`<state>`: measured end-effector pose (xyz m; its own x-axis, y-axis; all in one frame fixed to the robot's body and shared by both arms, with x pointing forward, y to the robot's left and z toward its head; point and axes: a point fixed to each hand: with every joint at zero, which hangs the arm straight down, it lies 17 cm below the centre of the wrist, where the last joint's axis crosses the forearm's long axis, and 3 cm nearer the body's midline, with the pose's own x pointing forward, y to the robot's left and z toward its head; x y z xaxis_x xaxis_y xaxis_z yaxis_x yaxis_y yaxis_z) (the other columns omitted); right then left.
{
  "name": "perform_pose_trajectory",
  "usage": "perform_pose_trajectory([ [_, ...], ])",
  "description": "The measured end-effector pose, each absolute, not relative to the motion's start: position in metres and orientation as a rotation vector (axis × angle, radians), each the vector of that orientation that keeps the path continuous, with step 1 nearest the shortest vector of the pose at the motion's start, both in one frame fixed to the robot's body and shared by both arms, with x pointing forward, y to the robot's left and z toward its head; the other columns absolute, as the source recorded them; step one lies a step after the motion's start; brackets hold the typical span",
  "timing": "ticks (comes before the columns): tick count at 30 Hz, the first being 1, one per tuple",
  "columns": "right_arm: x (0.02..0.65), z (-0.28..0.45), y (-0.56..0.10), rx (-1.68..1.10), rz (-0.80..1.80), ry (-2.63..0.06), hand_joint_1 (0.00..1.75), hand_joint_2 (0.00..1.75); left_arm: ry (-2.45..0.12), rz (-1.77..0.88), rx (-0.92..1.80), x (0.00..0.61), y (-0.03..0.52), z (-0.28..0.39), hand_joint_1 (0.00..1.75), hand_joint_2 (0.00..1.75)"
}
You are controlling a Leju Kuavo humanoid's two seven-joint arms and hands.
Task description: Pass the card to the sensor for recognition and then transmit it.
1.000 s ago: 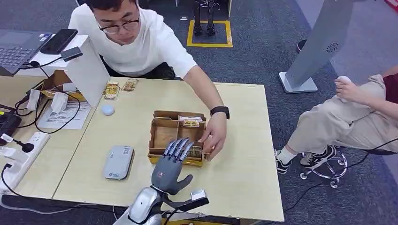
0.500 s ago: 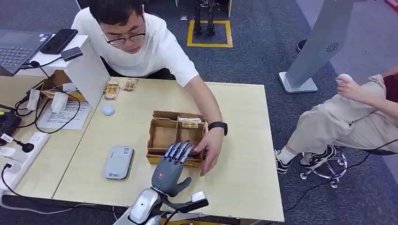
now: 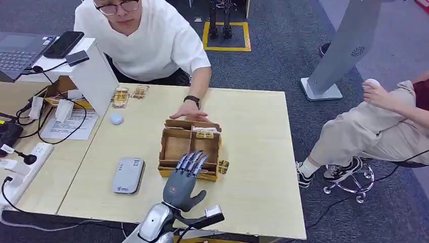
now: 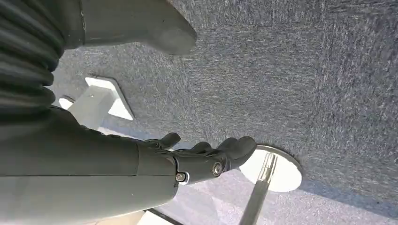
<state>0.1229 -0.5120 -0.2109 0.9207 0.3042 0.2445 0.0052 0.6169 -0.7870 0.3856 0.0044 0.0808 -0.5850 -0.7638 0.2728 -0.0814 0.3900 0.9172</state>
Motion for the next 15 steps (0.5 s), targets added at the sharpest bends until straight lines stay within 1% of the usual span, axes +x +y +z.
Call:
perform_pose_trajectory([
  [15, 0.1232, -0.2117, -0.5092, -0.890, 0.177, -0.377, 0.00, 1.75, -1.964, -1.206, 0.725, 0.3871, 0.0048, 0.0870, 0.00, 1.75],
])
